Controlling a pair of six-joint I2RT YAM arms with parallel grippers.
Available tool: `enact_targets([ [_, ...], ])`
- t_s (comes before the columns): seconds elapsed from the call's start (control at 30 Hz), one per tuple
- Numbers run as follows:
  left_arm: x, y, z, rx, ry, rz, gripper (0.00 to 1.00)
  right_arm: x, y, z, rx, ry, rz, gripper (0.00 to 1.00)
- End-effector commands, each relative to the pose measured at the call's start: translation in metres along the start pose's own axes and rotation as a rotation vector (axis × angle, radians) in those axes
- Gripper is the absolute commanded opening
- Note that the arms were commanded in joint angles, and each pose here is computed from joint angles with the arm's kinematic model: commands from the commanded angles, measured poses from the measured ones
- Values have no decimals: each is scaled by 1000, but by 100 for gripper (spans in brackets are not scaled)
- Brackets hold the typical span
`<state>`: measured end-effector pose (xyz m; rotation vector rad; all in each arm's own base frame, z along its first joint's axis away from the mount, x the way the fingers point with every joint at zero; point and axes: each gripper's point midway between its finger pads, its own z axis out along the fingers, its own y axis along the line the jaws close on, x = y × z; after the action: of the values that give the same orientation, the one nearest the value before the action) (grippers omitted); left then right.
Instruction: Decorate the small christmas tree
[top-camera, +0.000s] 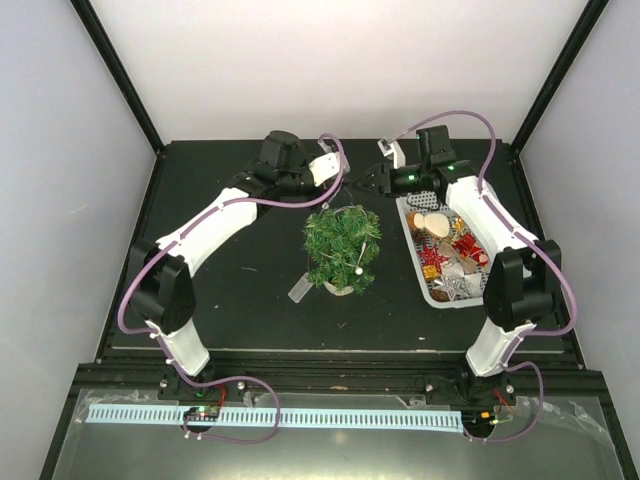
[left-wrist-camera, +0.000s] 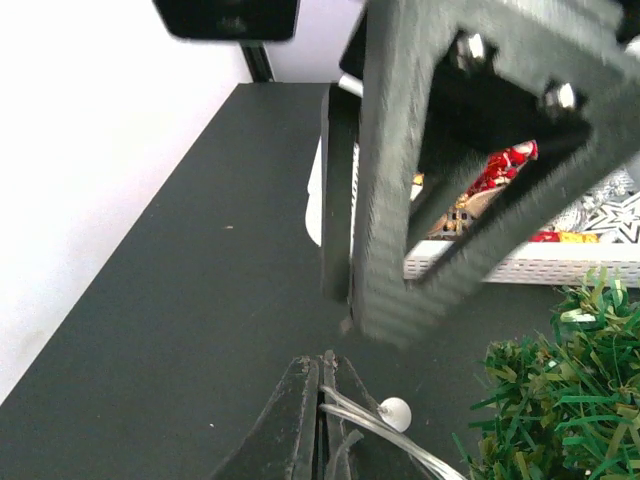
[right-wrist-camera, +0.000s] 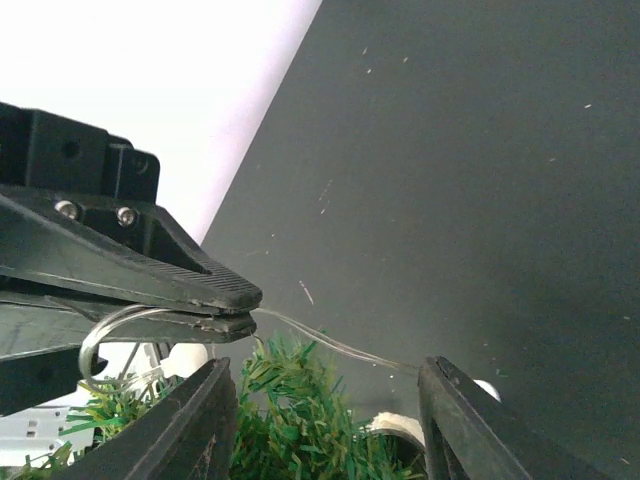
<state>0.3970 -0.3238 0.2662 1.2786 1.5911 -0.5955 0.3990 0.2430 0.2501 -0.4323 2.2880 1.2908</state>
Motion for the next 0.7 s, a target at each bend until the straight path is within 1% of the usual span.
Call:
enact_targets([
  [0.0, -29, 4, -4, 0, -73, 25, 4, 10, 10, 17, -46, 49, -49, 52],
  [0.2, -31, 2, -7, 6, -72, 26, 4, 18, 0, 30, -23, 79, -35, 51],
  [0.33, -29, 0, -7, 17, -68, 18, 4, 16, 1, 33, -27, 74, -35, 47],
  [0.5, -28, -2, -6, 30, -69, 8, 4, 12, 6, 35, -35, 65, -45, 28],
  [0.67, -23, -4, -3, 41, -56, 0, 4, 10, 9, 38, -52, 62, -42, 20],
])
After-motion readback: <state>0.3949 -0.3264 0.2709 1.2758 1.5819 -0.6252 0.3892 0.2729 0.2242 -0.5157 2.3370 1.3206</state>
